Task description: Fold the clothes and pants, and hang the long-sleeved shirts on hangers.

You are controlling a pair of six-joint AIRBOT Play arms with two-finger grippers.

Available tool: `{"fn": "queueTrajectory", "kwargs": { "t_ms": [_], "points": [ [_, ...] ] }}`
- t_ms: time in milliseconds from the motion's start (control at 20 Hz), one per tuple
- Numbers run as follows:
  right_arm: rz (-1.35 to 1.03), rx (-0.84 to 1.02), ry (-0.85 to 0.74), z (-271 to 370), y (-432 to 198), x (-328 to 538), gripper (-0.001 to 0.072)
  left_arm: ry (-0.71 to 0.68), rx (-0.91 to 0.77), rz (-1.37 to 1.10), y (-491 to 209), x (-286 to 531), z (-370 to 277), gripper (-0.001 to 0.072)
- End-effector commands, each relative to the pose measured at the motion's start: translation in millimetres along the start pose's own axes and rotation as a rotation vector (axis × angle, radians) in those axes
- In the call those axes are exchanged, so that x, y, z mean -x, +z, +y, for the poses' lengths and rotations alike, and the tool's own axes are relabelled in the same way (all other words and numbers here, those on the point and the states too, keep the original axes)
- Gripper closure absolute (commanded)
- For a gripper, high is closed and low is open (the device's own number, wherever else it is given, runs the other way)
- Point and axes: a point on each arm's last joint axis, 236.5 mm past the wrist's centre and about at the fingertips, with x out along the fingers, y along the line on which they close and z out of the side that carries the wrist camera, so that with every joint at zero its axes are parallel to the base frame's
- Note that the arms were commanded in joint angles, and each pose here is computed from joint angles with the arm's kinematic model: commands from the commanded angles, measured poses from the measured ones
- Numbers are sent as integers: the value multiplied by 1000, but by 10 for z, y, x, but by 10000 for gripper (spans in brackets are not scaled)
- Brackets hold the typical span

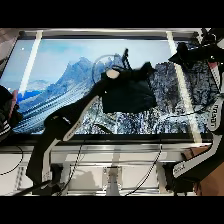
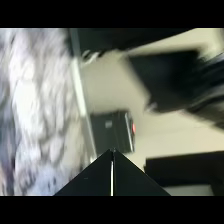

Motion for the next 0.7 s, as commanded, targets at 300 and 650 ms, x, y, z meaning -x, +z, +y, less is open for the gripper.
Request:
{"fn": "queueTrajectory", "kwargs": {
  "t_ms": [300,650],
  "points": [
    [246,-14,192,-399,-734,-513,698,273,-587,-34,801,1554,-1226,688],
    [368,-146,97,-1004,-1281,-934,29,372,-700,35,673,2283,-1613,686]
  ]
}}
